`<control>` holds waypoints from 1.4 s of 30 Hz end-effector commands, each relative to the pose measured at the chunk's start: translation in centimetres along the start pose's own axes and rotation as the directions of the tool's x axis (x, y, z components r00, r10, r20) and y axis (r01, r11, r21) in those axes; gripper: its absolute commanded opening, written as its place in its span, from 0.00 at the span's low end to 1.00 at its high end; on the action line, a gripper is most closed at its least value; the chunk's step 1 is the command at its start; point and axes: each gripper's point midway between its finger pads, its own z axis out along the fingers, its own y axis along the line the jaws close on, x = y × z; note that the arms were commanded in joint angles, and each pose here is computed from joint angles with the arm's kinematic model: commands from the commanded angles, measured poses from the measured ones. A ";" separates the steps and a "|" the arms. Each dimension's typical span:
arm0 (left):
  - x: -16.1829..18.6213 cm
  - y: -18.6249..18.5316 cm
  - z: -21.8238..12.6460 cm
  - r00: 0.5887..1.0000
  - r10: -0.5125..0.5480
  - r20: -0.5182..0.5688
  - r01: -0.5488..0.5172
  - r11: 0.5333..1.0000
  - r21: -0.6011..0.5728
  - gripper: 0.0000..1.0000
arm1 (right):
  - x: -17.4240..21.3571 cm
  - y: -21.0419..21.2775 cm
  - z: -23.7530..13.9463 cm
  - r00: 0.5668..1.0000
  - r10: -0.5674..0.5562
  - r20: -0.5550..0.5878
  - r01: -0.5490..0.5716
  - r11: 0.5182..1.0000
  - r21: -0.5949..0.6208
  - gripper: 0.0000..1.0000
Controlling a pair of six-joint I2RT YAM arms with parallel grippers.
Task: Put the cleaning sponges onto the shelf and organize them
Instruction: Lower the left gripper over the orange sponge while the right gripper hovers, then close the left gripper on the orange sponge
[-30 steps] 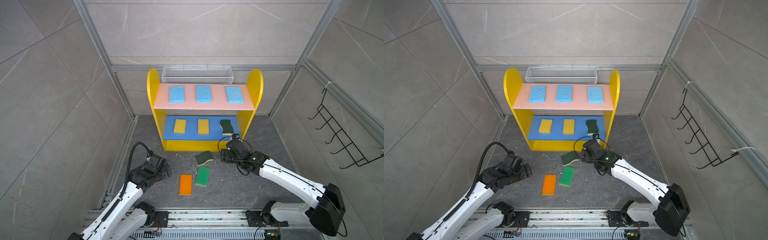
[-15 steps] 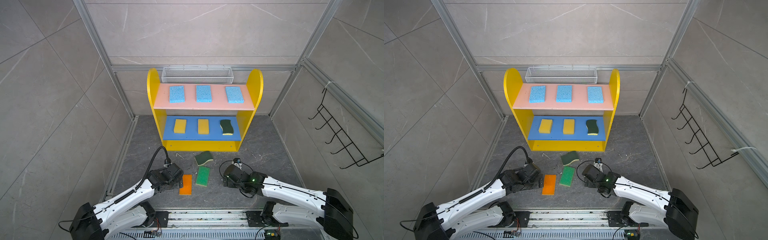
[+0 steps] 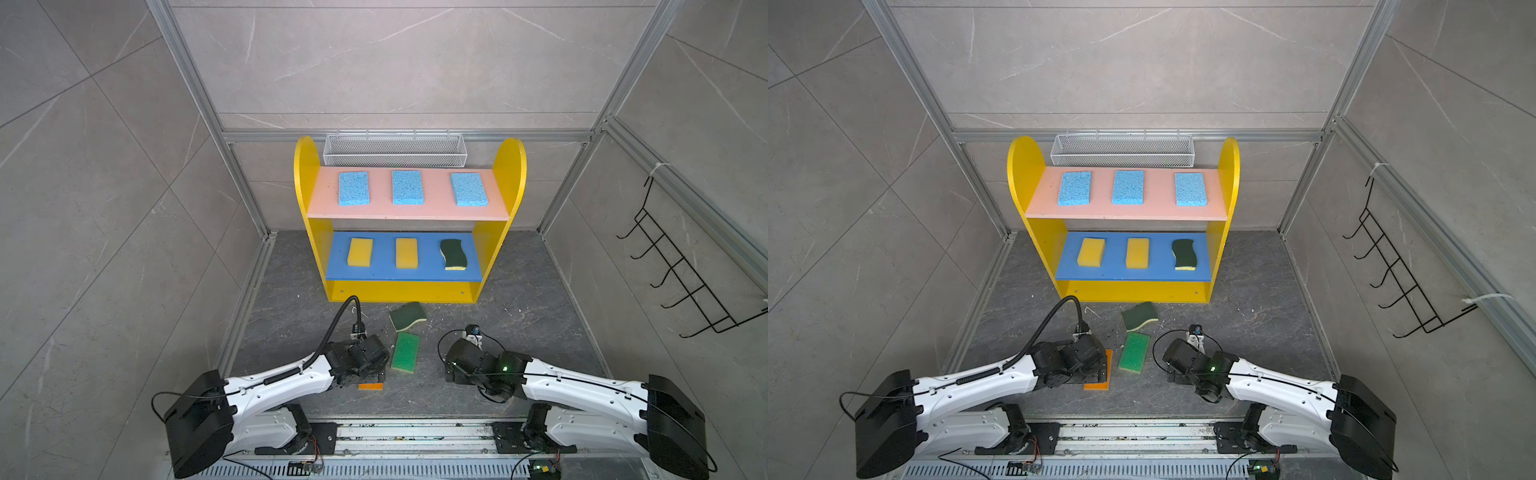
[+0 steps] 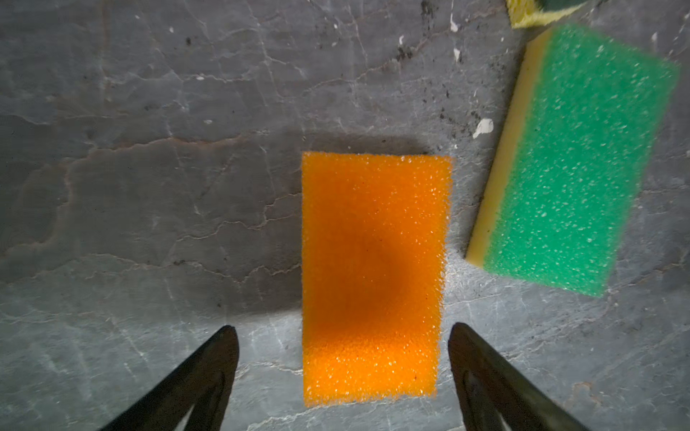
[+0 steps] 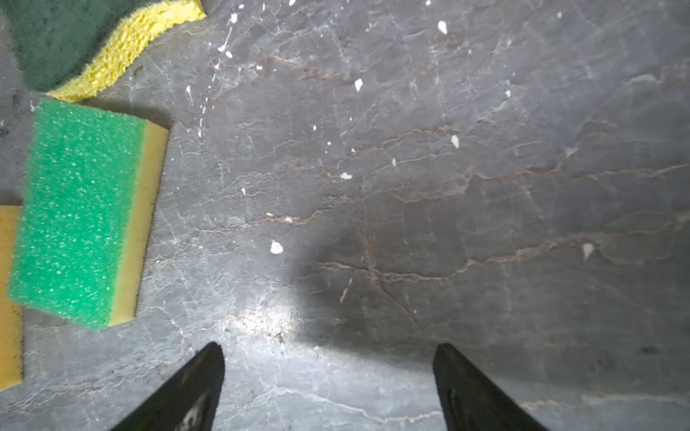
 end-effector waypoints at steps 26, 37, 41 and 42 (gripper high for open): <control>2.9 -0.5 0.1 0.999 0.011 -0.033 -0.013 0.998 -0.063 0.95 | 1.6 -1.0 1.2 1.000 0.011 -0.030 -0.010 1.000 0.025 0.90; 3.4 0.0 0.7 0.999 -0.011 -0.030 0.008 0.997 -0.072 0.95 | 1.7 -0.9 1.3 0.999 0.010 -0.037 -0.009 1.000 0.030 0.90; 3.5 -0.2 1.1 0.999 -0.007 -0.034 0.004 0.997 -0.077 0.95 | 1.8 -1.0 1.3 0.999 0.009 -0.038 -0.008 0.999 0.031 0.90; 3.5 -0.3 1.2 0.999 -0.008 -0.033 0.005 0.997 -0.076 0.95 | 1.8 -1.0 1.3 0.999 0.008 -0.036 -0.007 1.000 0.029 0.90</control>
